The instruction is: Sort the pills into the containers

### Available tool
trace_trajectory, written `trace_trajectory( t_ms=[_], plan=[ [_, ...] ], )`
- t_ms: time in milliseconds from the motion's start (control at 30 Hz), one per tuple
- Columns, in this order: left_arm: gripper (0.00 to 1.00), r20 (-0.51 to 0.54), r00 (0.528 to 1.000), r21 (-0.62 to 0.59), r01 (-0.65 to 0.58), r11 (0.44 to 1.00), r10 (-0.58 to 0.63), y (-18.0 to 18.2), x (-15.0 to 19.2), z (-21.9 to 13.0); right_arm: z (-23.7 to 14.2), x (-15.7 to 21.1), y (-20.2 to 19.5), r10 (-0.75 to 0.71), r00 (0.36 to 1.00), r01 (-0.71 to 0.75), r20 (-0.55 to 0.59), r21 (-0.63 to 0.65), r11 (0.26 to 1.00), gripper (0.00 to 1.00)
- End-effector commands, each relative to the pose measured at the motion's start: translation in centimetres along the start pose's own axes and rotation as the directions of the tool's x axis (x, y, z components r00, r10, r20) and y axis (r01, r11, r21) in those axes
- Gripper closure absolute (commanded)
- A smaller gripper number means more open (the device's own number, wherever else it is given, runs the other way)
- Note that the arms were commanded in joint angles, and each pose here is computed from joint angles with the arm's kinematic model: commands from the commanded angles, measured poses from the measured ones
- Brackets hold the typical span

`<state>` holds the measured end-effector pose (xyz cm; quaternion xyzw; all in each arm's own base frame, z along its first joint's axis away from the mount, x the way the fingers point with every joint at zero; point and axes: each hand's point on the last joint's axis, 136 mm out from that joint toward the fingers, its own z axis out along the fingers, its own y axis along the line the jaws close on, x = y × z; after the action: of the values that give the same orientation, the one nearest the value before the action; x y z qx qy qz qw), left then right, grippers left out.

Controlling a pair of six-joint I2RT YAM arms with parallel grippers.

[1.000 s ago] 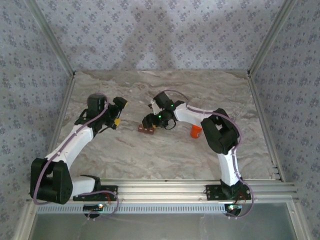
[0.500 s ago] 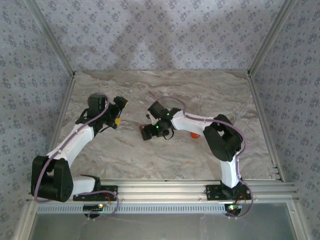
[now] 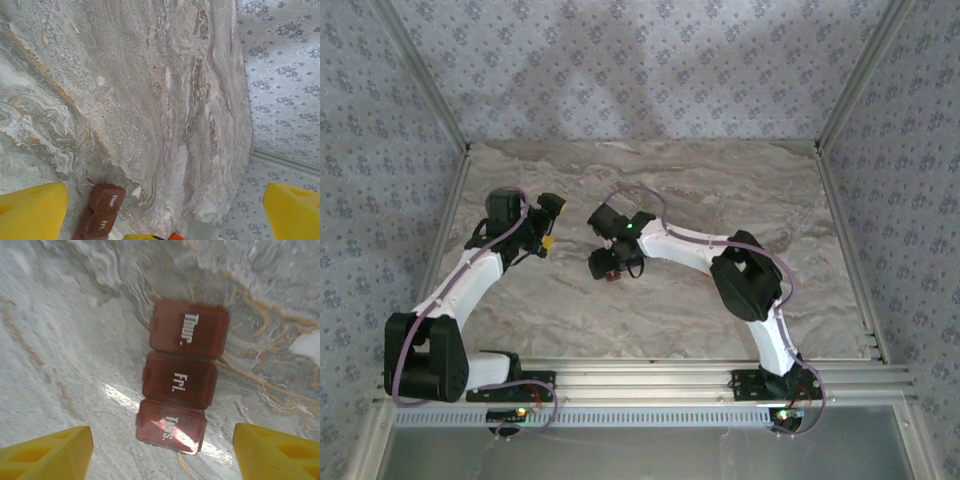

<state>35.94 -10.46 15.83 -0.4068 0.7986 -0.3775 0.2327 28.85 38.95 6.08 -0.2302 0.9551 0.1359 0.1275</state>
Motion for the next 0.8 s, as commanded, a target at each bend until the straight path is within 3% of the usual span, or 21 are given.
trace_trajectory(
  t_ms=[0,767],
  plan=[
    [0.0,-0.007,1.0,0.033,-0.006,0.999,0.006,-0.6,0.1,-0.4,0.8,0.8,-1.1,0.003,0.999,0.001,-0.045,0.084,0.996,0.25],
    [0.0,-0.011,1.0,0.03,0.014,0.999,-0.014,0.1,0.1,-0.1,3.3,0.9,-0.8,0.003,0.997,0.004,-0.082,0.084,0.996,0.39]
  ],
)
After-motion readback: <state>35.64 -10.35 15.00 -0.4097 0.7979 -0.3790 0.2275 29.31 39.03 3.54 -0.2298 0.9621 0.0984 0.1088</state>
